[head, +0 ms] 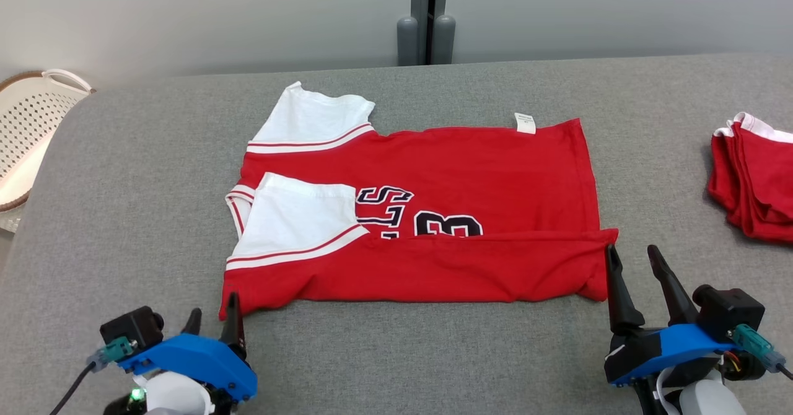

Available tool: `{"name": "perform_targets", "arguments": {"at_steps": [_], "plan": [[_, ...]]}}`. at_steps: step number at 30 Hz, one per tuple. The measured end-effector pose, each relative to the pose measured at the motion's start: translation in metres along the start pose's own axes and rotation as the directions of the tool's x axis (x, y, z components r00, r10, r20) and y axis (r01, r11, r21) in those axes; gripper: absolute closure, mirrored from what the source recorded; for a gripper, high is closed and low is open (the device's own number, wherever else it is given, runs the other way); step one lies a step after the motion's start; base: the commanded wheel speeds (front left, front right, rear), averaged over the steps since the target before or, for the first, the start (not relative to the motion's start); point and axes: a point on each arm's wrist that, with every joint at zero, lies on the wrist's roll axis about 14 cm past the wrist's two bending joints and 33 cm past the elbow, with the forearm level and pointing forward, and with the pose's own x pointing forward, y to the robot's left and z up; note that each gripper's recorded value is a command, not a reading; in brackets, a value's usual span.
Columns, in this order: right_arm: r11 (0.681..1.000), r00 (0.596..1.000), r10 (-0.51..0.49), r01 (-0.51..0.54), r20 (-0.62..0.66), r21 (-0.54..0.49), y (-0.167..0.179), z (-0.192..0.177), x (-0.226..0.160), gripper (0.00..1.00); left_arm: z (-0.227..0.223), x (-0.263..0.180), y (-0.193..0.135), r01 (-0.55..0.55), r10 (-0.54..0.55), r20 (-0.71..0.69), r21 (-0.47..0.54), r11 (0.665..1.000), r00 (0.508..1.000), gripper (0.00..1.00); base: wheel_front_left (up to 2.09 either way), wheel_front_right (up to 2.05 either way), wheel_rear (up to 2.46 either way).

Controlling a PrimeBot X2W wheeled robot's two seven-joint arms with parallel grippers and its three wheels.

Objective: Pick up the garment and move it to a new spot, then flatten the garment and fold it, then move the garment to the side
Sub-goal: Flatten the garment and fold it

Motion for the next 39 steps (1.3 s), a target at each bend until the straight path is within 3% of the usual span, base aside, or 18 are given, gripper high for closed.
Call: {"name": "perform_targets", "arguments": {"at_steps": [3, 11, 12, 13, 15, 20, 22, 39], "plan": [[1.000, 1.000, -0.004, 0.004, -0.005, -0.001, -0.002, -0.001, -0.001, 0.00, -0.019, -0.002, -0.002, -0.012, 0.008, -0.078, -0.054, 0.998, 0.997, 0.00, 0.00, 0.00, 0.00], [0.999, 0.999, -0.035, 0.034, -0.020, -0.012, -0.013, -0.003, -0.006, 0.00, -0.032, 0.007, -0.002, -0.046, 0.029, -0.127, -0.135, 0.990, 0.991, 0.00, 0.00, 0.00, 0.00], [0.999, 0.999, -0.039, 0.039, -0.022, -0.012, -0.015, -0.004, -0.006, 0.00, -0.034, 0.008, -0.003, -0.046, 0.027, -0.132, -0.143, 0.989, 0.991, 0.05, 0.00, 0.00, 0.00], [0.999, 0.999, -0.042, 0.042, -0.024, -0.013, -0.016, -0.004, -0.007, 0.00, -0.035, 0.008, -0.003, -0.047, 0.027, -0.136, -0.151, 0.987, 0.990, 0.18, 0.00, 0.00, 0.00], [0.999, 0.998, -0.044, 0.043, -0.039, -0.020, -0.017, -0.007, -0.007, 0.00, -0.033, 0.011, -0.002, -0.054, 0.032, -0.128, -0.171, 0.984, 0.991, 0.54, 0.00, 0.00, 0.00], [0.999, 0.994, -0.028, 0.026, -0.102, -0.021, -0.011, -0.022, -0.008, 0.00, -0.025, 0.016, 0.001, -0.061, 0.041, -0.093, -0.224, 0.973, 0.995, 0.75, 0.00, 0.00, 0.00], [1.000, 0.991, -0.019, 0.017, -0.132, -0.015, -0.008, -0.030, -0.008, 0.00, -0.023, 0.018, 0.001, -0.057, 0.038, -0.087, -0.232, 0.971, 0.995, 1.00, 0.00, 0.00, 0.00], [1.000, 0.943, -0.026, 0.030, -0.332, 0.005, -0.007, -0.085, 0.000, 0.00, -0.008, 0.017, 0.005, -0.037, 0.038, -0.003, -0.223, 0.974, 0.999, 1.00, 0.00, 0.00, 0.00]]}}
